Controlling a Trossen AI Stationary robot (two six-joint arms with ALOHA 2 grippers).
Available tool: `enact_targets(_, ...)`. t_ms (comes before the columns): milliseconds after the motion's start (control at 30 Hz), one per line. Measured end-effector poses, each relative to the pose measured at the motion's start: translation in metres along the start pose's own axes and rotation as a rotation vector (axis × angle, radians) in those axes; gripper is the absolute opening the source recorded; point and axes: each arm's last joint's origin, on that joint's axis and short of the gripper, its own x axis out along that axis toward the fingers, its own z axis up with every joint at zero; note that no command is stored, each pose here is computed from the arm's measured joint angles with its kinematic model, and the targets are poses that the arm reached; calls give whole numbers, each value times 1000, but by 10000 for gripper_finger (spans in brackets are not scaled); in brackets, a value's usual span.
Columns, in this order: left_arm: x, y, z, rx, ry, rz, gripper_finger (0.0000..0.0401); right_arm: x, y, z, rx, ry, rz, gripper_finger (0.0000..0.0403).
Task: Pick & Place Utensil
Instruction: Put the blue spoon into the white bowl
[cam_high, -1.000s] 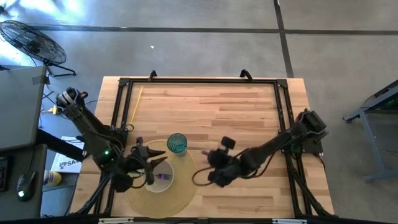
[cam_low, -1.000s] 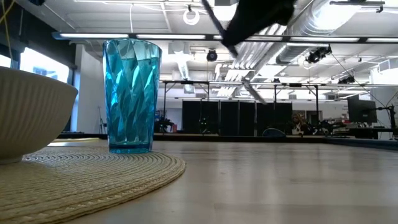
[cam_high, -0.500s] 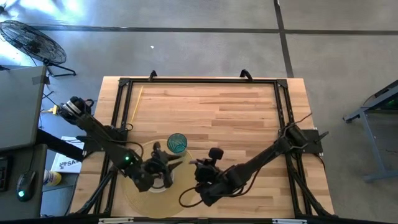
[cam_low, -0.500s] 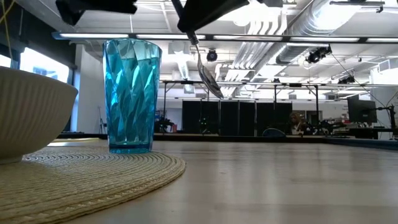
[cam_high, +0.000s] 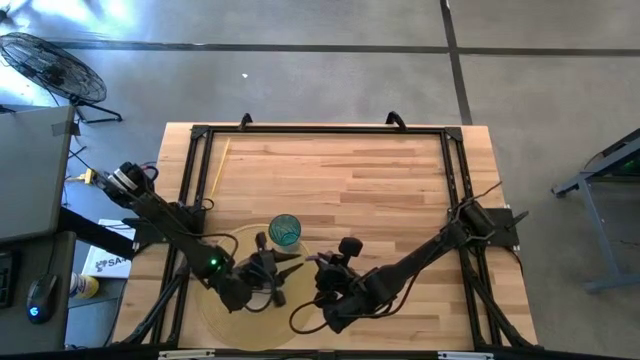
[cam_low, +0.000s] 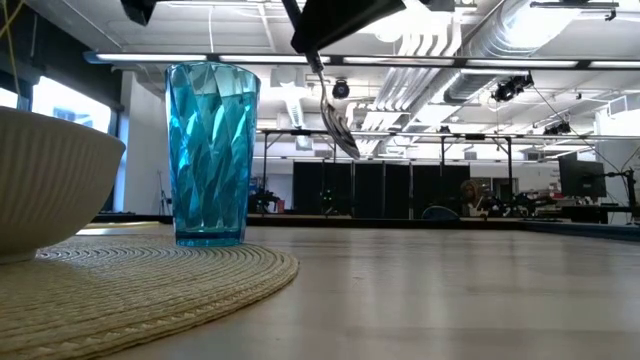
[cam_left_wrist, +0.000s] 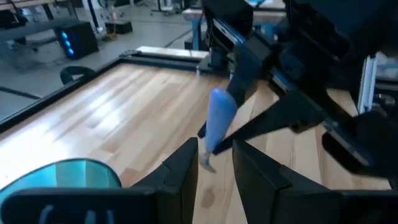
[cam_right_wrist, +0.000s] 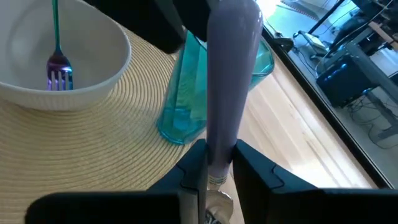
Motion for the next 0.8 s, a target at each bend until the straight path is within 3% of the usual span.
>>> enact_targets(400, 29, 14, 7, -82, 6, 3, 97, 5, -4, 3, 77, -31, -51, 51)
enact_targets(800, 34, 4, -2, -81, -28, 18, 97, 6, -5, 5, 197, -71, -96, 49)
